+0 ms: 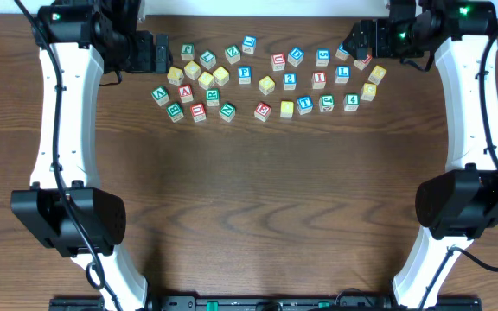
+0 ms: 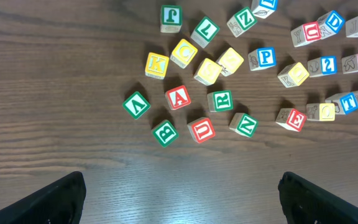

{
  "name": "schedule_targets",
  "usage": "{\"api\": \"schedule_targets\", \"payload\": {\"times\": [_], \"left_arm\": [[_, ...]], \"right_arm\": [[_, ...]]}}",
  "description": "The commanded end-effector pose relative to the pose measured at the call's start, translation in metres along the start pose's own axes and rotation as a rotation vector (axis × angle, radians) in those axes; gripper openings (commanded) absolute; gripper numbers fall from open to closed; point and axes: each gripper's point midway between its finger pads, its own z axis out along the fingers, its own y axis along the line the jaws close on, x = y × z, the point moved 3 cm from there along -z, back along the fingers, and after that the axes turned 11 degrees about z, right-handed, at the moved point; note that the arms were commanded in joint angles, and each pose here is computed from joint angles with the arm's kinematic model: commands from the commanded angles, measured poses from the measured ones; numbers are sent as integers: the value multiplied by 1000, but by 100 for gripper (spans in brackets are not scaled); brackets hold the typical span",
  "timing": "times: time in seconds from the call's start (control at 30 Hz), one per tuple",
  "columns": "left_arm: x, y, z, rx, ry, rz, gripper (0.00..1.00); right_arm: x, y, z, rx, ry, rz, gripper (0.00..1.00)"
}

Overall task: Spell out AI2
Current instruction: 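Raise both arms and swing them forward over the blocks, then lower the left gripper onto the red-lettered A block and grasp it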

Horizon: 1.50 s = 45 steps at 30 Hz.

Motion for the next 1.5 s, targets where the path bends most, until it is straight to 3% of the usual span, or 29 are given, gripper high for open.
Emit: {"api": "schedule_targets", "payload": {"times": [0.0,0.07,0.53,0.93,1.27,1.47], "left_arm": [[-6,-4,-3,8,-18,-43,98],[-6,-6,0,-1,-7,-66,100],[5,-9,58,-240,116,-314,84],[15,-14,160,-230,206,-308,77],[19,-10,192,-229,214,-295,62],[26,-8,209,-231,235,-296,61]], "right_arm": [[0,19,-6,-39,-10,-42,99],[1,25,-4,-43,-5,-52,99],[14,21,3,140,21,21,93],[20,20,3,147,52,29,93],[24,19,2,152,70,33,93],[24,19,2,152,70,33,93]]}}
